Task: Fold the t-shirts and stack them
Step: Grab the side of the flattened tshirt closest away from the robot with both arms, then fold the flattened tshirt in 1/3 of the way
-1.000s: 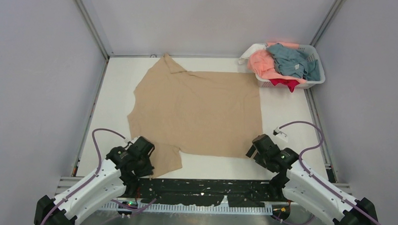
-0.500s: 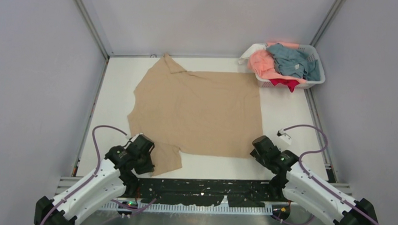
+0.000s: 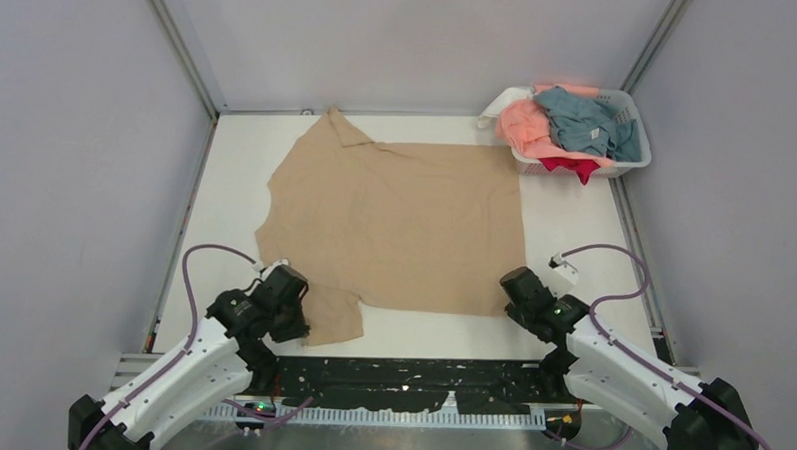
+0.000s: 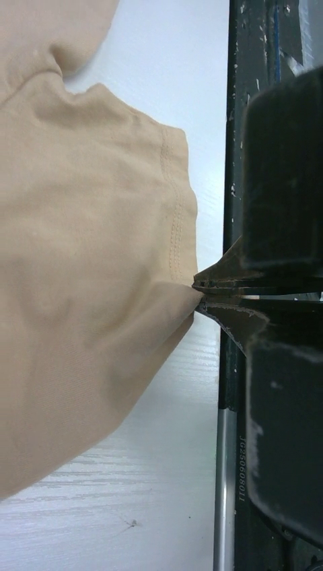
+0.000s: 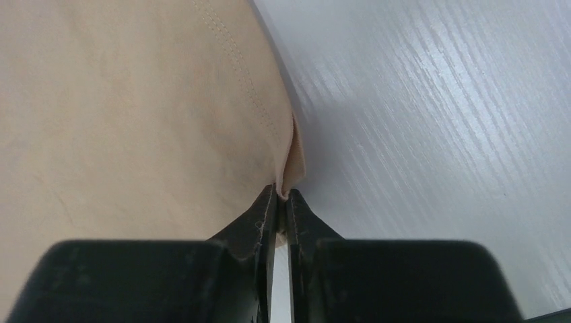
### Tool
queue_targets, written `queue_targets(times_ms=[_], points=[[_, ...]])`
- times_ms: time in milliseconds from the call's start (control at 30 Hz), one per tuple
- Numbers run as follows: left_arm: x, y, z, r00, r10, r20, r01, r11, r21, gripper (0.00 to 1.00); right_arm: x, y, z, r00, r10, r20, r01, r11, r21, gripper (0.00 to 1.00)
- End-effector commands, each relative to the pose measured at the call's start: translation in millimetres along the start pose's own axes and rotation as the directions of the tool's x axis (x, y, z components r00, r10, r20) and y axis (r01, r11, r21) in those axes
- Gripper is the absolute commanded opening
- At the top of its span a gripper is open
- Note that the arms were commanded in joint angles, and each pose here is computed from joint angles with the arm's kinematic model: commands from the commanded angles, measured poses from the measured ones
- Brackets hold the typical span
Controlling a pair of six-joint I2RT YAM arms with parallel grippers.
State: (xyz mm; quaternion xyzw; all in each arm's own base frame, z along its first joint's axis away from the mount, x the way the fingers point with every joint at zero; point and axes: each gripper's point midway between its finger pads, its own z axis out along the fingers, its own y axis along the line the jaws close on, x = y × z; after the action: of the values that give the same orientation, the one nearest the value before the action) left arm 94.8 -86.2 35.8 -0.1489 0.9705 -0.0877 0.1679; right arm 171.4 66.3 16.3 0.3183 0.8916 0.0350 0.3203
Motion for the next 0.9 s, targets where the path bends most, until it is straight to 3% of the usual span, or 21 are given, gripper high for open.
queue_targets(times_ms=[0,267,433,867], points=[[-26,-28,-14,0.996,0.023,0.091,-0.032,0.995,0.098,0.0,-21,14,-8,0.998,0.002,0.068,0.0,0.999,-0.032,0.09],[-78,-69,-34,0.971,-0.006,0.239,-0.045,0.977,0.207,0.0,-52,48,-21,0.988,-0.063,0.141,0.075,0.993,-0.086,0.06],[-114,-93,-35,0.966,-0.049,0.254,-0.024,0.961,0.274,0.0,-83,70,-27,0.977,-0.1,0.189,0.119,0.988,-0.094,0.06],[-208,-97,-30,0.933,-0.116,0.342,0.051,0.98,0.193,0.0,-149,107,-10,0.971,-0.02,0.237,0.064,0.981,-0.182,0.06]])
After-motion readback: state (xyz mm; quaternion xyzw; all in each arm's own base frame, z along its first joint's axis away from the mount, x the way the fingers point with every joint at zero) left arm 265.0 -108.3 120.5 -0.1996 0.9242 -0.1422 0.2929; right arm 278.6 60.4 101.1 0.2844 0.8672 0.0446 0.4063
